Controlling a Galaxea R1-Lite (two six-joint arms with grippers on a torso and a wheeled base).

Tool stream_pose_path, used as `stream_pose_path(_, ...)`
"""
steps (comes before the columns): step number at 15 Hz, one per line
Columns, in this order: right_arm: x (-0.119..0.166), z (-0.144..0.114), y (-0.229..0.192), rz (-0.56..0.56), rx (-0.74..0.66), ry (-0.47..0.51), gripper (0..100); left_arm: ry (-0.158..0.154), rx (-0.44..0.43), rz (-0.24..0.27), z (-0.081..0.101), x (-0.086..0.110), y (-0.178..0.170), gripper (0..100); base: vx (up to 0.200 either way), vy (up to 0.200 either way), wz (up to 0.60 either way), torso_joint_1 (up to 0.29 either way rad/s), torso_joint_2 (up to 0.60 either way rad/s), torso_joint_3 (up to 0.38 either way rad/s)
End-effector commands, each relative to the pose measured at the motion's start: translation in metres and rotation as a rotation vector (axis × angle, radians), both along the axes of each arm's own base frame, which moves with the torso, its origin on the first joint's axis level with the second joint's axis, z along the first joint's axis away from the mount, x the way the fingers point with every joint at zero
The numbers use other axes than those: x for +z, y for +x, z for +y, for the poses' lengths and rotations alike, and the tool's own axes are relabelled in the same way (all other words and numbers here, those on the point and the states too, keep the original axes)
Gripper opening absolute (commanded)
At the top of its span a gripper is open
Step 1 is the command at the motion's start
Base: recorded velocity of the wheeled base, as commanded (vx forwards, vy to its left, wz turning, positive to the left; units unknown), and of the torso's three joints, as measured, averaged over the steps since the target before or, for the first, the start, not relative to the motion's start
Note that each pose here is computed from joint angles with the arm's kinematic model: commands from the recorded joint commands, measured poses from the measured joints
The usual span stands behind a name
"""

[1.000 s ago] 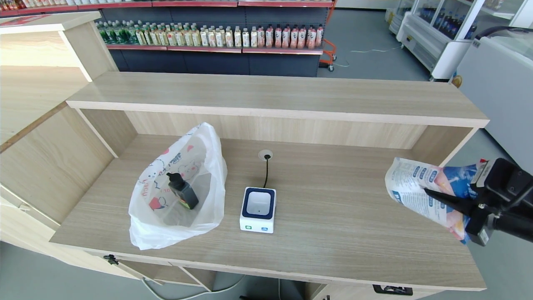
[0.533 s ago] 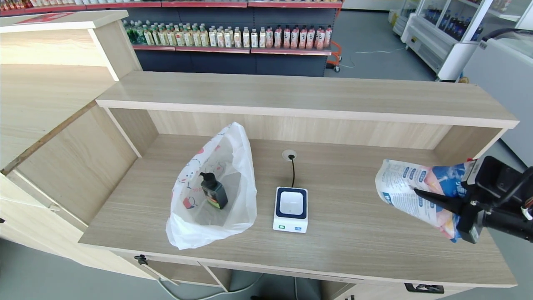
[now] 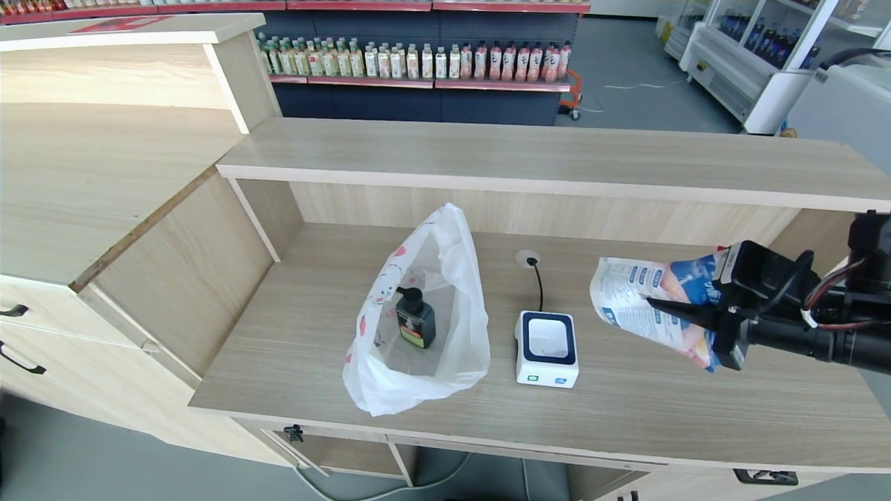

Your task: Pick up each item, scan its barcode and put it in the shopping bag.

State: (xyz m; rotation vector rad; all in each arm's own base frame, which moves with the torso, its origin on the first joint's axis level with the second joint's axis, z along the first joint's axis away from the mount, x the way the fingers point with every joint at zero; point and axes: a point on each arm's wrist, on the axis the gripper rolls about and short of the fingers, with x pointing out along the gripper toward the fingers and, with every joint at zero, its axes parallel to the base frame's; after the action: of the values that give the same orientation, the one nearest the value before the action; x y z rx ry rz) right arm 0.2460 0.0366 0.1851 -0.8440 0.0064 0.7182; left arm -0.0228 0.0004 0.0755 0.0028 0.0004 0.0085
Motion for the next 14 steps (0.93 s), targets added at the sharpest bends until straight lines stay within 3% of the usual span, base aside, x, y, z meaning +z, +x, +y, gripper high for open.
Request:
stream_pose_path(1, -0.015, 0.003, 0.021, 0.036, 0.024, -0.024, 0, -0.001, 0.001, 0.000, 0.000, 0.000, 0.000, 100, 0.000, 0.000, 0.00, 0.000, 0.00, 0.000)
stream_pose_path(6, -0.045, 0.004, 0.042, 0.070, 0.117, -0.097, 0, -0.001, 0.001, 0.000, 0.000, 0.000, 0.000, 100, 0.000, 0.000, 0.00, 0.000, 0.00, 0.000)
stream_pose_path(14, -0.077, 0.020, 0.087, 0.045, 0.250, -0.083, 0, -0.001, 0.001, 0.000, 0.000, 0.000, 0.000, 100, 0.000, 0.000, 0.00, 0.000, 0.00, 0.000)
